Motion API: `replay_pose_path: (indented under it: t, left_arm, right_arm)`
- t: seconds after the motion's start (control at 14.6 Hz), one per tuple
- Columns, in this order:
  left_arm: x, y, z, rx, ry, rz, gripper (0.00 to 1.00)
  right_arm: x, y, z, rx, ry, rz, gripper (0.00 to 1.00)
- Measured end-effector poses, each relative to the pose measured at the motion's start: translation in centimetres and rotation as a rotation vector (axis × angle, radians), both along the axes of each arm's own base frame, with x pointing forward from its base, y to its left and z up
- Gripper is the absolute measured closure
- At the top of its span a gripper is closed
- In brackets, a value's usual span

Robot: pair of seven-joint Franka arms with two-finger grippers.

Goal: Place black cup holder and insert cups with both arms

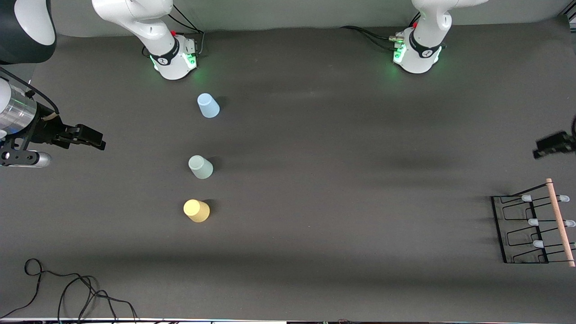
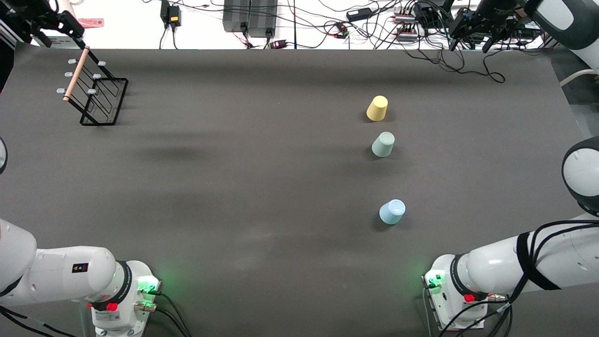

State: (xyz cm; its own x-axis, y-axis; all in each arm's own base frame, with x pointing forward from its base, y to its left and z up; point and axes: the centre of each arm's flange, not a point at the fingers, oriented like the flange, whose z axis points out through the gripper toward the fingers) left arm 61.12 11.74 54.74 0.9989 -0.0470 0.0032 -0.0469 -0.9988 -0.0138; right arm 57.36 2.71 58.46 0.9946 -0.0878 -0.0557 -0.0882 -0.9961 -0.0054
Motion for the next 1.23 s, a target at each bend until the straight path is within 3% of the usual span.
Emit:
replay_pose_path:
  t: [0.48,0.68,0.89,1.23]
  left_arm:
    - [4.6,7.3,-13.7,0.017,0.003,-0.109,0.0]
    - [5.4,9.0,-16.7,0.031,-0.022,-0.133,0.0]
    - [6.3,9.0,-19.9,0.027,-0.006,-0.161,0.0]
    - [6.6,11.2,-21.5,0.025,0.002,-0.18,0.0]
  right_arm:
    - [0.0,0.0,0.0,0.0,0.001,0.0,0.0]
    - [0.0,0.0,0.0,0.0,0.001,0.0,0.0]
    - [0.0,0.0,-0.1,0.0,0.001,0.0,0.0]
    - [0.0,0.0,-0.1,0.0,0.001,0.0,0.0]
